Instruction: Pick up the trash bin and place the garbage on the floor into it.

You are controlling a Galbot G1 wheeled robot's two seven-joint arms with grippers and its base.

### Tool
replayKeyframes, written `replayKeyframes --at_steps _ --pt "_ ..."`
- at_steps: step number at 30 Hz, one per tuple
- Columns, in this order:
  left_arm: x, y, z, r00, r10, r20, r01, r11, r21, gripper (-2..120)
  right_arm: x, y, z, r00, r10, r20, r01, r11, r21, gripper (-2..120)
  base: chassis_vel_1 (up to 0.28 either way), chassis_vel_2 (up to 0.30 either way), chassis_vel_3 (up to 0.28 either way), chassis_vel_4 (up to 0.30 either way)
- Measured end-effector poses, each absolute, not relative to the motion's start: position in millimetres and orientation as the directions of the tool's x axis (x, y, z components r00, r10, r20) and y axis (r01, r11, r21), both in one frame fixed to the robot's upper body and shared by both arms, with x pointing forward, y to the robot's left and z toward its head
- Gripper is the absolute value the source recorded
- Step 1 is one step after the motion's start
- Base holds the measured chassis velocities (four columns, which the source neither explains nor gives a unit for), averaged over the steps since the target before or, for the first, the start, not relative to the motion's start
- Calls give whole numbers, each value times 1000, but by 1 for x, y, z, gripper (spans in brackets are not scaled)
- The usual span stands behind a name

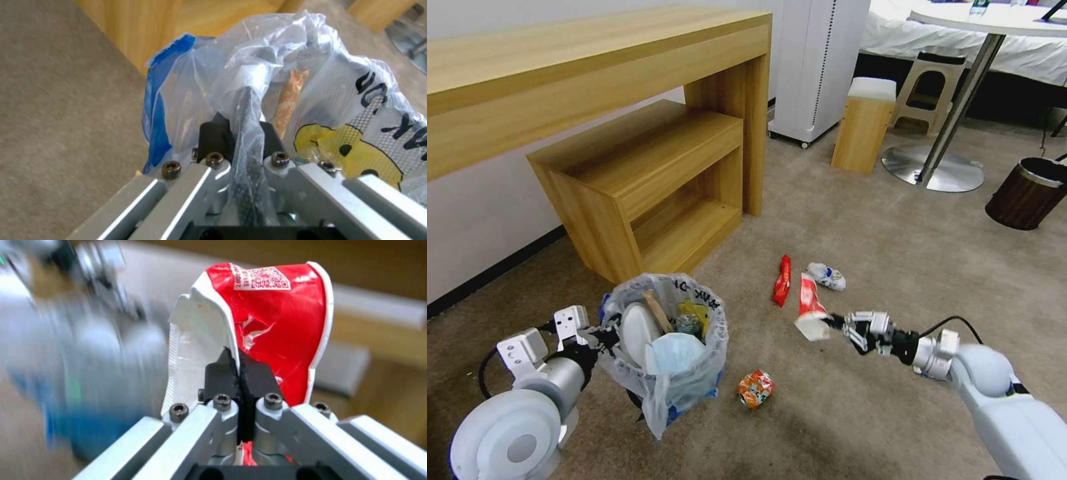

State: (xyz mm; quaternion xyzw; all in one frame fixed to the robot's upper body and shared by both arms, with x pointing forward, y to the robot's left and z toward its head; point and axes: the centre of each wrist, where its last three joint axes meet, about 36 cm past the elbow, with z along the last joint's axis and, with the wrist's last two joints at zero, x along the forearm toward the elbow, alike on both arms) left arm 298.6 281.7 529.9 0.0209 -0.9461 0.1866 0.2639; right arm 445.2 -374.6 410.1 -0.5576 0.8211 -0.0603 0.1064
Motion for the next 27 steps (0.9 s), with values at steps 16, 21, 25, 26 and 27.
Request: replayKeyframes --at_steps 16,21,25,26,27 --pt "300 269 519 -820 136 556 -90 929 -360 2 455 -294 462 -113 -905 -410 -966 196 -166 0 0 0 0 0" --pt "305 264 513 -805 167 570 -71 925 -373 2 463 -280 465 -75 -899 -431 -974 158 -162 0 0 0 0 0" --pt "309 261 510 -793 198 576 -56 918 -393 2 466 -271 465 -51 -897 -438 -979 133 -157 0 0 0 0 0" --pt "309 261 510 -793 198 576 -56 918 -393 2 466 -271 465 -51 -897 -438 -979 133 -157 0 0 0 0 0" --pt "310 261 509 -791 206 576 -52 916 -399 2 466 -269 464 -44 -898 -439 -980 124 -155 0 0 0 0 0"
